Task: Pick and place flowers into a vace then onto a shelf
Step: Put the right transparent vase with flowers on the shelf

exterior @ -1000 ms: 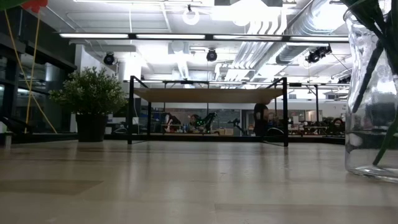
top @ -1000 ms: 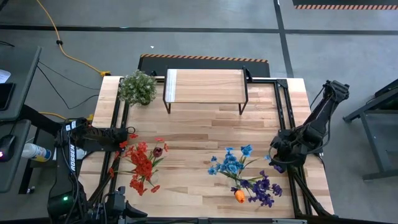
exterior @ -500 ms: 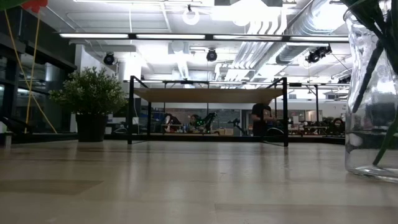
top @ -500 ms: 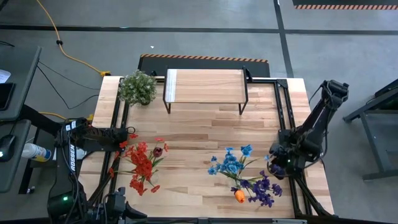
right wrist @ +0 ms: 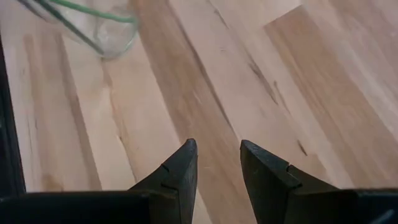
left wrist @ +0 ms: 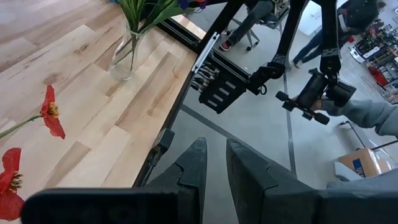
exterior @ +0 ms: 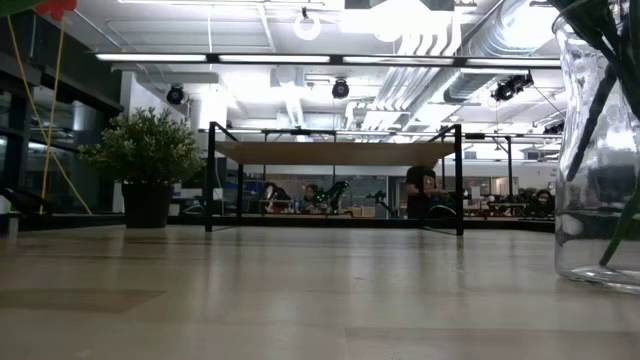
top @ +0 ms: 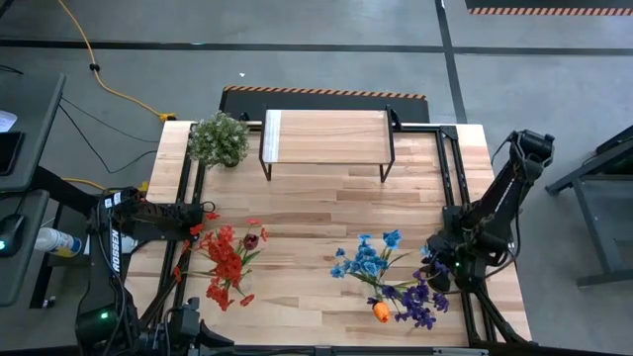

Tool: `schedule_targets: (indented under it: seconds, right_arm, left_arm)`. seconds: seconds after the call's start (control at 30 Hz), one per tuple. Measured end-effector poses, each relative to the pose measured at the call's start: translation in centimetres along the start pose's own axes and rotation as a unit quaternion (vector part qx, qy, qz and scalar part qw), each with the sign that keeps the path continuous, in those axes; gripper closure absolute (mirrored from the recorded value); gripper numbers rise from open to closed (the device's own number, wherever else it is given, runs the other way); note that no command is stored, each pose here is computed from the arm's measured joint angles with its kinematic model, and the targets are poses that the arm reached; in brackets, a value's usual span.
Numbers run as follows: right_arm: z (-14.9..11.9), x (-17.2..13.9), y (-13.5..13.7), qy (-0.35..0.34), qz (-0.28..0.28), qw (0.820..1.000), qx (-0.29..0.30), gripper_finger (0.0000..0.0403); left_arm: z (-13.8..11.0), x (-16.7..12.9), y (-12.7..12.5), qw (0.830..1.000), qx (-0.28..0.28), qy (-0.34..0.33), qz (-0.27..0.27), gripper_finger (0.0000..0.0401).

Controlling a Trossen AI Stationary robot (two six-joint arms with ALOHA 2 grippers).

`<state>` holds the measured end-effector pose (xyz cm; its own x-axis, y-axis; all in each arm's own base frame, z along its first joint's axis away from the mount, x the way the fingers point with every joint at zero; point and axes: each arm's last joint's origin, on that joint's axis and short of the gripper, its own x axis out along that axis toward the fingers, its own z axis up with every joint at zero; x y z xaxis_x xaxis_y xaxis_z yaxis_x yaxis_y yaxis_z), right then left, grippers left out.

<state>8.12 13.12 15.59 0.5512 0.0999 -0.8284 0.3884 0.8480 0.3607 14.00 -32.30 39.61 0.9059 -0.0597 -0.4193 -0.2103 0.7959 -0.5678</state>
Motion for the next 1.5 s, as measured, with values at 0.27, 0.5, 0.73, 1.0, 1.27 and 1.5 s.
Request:
schedule_targets:
  seconds: [0.27, 0.5, 0.73, 1.0, 1.27, 1.5]
  right_arm:
    - [-0.8, 0.4, 1.2, -0.037, 0.034, 0.998, -0.029, 0.0289]
    - [-2.1, 1.9, 2.1, -0.062, 0.034, 0.996, -0.057, 0.0289]
    - [-2.6, 3.5, 3.4, -0.123, 0.057, 0.988, -0.069, 0.0289]
    - [-2.9, 4.6, 4.5, -0.192, 0.075, 0.975, -0.082, 0.0289]
    - [-2.9, 5.1, 5.5, -0.275, 0.084, 0.954, -0.089, 0.0289]
    - [-1.7, 5.6, 5.7, -0.292, 0.075, 0.951, -0.071, 0.0289]
  left_arm:
    - [0.0, 0.0, 0.0, 1.000, 0.000, -0.001, 0.000, 0.0306]
    - [0.0, 0.0, 0.0, 1.000, 0.000, -0.002, 0.000, 0.0306]
    - [0.0, 0.0, 0.0, 1.000, 0.000, -0.002, 0.000, 0.0306]
    - [0.0, 0.0, 0.0, 1.000, 0.000, -0.002, 0.000, 0.0306]
    - [0.0, 0.0, 0.0, 1.000, 0.000, -0.002, 0.000, 0.0306]
    - [0.0, 0.0, 0.0, 1.000, 0.000, 0.000, 0.000, 0.0306]
